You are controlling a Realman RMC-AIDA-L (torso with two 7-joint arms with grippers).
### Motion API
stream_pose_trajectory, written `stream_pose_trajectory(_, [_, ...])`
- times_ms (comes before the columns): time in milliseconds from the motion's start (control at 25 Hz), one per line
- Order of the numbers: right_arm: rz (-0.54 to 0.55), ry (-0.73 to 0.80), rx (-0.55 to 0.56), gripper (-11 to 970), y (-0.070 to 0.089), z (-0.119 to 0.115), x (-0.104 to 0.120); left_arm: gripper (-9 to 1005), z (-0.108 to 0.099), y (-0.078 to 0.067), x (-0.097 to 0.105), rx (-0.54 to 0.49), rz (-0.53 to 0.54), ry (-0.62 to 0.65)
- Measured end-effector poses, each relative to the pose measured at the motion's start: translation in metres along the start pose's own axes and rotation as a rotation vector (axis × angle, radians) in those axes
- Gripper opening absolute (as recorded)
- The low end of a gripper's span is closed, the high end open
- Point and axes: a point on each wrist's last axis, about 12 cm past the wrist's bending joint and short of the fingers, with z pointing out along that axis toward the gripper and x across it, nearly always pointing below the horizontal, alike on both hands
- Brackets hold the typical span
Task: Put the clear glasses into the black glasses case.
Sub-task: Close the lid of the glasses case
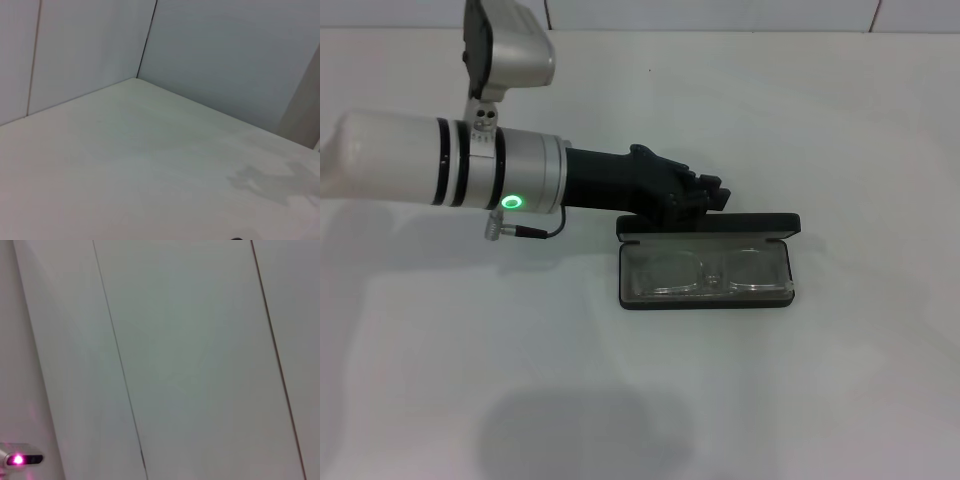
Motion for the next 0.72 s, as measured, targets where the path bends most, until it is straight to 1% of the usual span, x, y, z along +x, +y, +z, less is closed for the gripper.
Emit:
stream_pose_trajectory(280, [0.007,-0.014,-0.007,115,-0.003,0.007,0.005,169,0.012,0.001,0.001,0.000,-0.015,0.022])
stream_pose_trajectory(720, [0.001,-0.022,-0.019,115,-0.003,0.011,0.005,168,0.015,0.000,0.003,0.011,-0.010,0.046])
